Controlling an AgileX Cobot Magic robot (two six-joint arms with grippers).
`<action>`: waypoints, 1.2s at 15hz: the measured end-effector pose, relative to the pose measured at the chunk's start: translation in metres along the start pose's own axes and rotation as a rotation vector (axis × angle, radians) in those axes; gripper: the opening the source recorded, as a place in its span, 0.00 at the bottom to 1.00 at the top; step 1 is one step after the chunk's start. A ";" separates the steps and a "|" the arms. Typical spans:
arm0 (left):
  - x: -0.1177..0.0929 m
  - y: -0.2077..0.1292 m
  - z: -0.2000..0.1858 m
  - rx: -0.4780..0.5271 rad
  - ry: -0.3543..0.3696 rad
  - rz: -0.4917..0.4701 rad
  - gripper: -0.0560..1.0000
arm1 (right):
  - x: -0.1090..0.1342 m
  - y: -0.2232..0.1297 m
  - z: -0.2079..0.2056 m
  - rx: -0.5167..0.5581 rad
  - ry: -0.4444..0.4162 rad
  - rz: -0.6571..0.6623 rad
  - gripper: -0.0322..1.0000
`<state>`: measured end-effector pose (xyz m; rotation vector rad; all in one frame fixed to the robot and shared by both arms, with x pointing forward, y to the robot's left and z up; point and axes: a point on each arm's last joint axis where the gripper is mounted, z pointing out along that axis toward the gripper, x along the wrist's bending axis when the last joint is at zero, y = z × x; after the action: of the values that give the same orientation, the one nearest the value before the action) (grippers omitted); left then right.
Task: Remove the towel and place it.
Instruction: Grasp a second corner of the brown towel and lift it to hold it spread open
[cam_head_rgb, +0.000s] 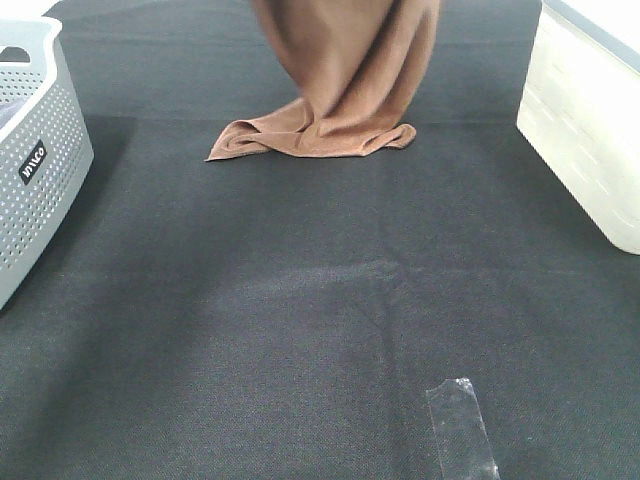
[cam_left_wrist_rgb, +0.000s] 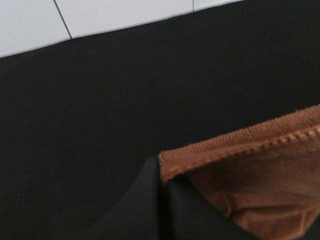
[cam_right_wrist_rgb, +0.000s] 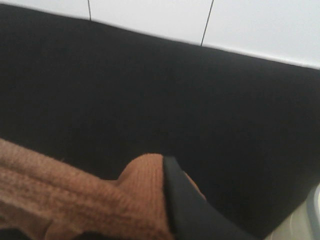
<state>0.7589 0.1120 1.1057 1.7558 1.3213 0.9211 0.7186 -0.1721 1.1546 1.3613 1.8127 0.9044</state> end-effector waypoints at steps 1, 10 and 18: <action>0.000 -0.003 -0.005 0.071 -0.010 0.008 0.05 | 0.001 -0.003 -0.001 0.038 0.010 0.009 0.03; 0.004 0.016 -0.072 0.238 -0.113 0.056 0.05 | 0.003 -0.007 -0.064 0.307 0.110 -0.011 0.03; 0.017 0.001 -0.187 0.374 -0.210 -0.010 0.05 | 0.008 -0.041 -0.149 0.429 0.242 -0.008 0.03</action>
<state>0.5991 0.1539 1.1958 2.0606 1.4267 0.4857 0.5711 -0.1914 1.1970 1.5503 2.2933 0.7241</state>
